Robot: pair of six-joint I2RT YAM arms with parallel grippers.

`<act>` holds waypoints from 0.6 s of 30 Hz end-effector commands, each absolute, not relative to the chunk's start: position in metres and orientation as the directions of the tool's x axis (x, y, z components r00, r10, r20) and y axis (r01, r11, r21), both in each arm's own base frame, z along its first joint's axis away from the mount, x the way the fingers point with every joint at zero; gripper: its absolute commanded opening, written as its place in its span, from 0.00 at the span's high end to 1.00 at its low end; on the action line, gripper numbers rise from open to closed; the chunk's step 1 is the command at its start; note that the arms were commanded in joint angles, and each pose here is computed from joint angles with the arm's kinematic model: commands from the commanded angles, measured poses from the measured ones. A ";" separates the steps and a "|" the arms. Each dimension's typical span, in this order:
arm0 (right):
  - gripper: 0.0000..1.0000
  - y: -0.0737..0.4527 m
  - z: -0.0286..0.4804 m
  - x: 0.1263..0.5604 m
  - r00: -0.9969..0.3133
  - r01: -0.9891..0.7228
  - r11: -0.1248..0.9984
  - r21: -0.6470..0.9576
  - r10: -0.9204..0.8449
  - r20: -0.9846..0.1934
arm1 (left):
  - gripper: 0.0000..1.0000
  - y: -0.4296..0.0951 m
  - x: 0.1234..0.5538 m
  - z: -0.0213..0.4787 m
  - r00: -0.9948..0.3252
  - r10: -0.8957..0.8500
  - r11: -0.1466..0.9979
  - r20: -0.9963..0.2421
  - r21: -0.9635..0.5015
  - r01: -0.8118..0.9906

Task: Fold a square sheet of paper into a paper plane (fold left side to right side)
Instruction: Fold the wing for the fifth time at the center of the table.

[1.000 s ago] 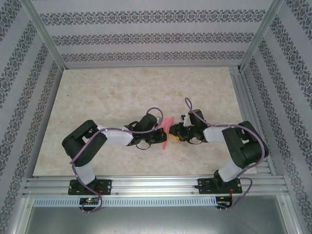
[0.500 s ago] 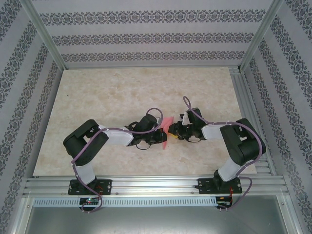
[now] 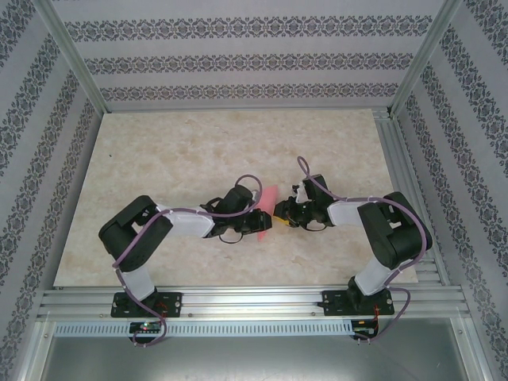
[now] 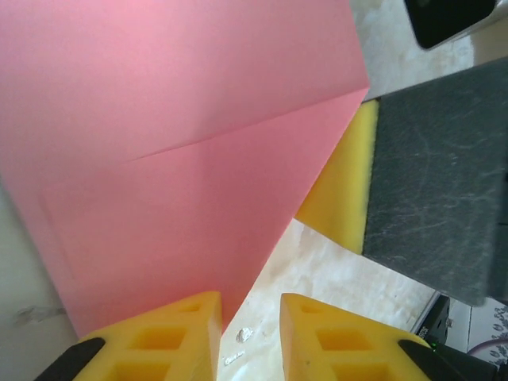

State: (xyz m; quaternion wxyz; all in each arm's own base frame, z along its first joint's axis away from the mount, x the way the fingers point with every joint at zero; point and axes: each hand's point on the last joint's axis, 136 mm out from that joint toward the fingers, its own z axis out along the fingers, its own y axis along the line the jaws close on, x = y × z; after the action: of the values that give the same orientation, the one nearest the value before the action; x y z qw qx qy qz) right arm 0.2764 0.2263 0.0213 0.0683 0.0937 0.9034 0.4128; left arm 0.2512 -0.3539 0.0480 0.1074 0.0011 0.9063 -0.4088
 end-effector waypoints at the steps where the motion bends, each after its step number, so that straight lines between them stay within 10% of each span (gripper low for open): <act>1: 0.71 0.226 0.006 0.277 -0.975 0.106 0.687 0.719 0.214 -0.061 | 0.70 -0.347 0.258 0.066 -0.967 -0.085 0.662 -0.242 -0.738 0.127; 18: 0.71 0.229 0.007 0.279 -0.977 0.096 0.686 0.721 0.204 -0.064 | 0.72 -0.303 0.281 0.077 -0.953 -0.108 0.721 -0.284 -0.682 0.122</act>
State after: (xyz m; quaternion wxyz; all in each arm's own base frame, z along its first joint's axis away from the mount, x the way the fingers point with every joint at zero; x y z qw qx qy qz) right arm 0.2768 0.2266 0.0209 0.0637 0.0944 0.9049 0.4102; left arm 0.2823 -0.3045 0.0840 0.1625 -0.0119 0.9089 -0.3838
